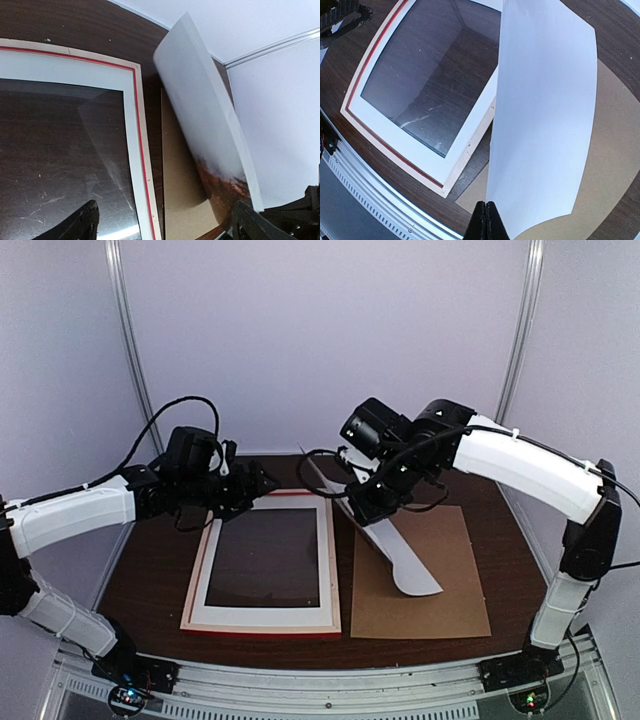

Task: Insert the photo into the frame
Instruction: Turn over the photo.

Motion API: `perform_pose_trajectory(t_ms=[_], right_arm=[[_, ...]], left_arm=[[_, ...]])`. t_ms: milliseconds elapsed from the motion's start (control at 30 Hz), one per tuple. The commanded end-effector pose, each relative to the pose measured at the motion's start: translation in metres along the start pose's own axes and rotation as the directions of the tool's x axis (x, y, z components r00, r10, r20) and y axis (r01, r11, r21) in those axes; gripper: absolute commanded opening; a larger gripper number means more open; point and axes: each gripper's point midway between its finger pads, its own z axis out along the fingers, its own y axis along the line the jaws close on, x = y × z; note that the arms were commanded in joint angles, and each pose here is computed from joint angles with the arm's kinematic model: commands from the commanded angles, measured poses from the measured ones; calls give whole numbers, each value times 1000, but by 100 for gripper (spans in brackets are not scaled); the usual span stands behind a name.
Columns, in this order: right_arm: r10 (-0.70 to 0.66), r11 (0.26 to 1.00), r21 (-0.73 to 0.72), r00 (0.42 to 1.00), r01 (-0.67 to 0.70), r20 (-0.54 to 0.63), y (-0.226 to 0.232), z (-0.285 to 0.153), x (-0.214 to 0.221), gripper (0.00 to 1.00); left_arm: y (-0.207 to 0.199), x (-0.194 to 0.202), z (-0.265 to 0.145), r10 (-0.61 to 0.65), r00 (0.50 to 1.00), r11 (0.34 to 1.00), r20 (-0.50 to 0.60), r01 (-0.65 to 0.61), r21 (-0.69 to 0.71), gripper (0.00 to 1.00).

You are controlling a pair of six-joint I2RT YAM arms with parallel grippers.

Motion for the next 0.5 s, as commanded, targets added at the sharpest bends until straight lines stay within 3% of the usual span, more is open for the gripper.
perform_pose_trajectory(t_ms=[0,467], right_arm=[[50,992,-121,998,-44,47,32,18,-13,0],[78,980,-182,997,-76,6,65,71,3,0]], left_arm=[[-4,-7,3,-92,995,994,32,89,70,92],[-1,8,43,-207,977,965,-44,211,154,89]])
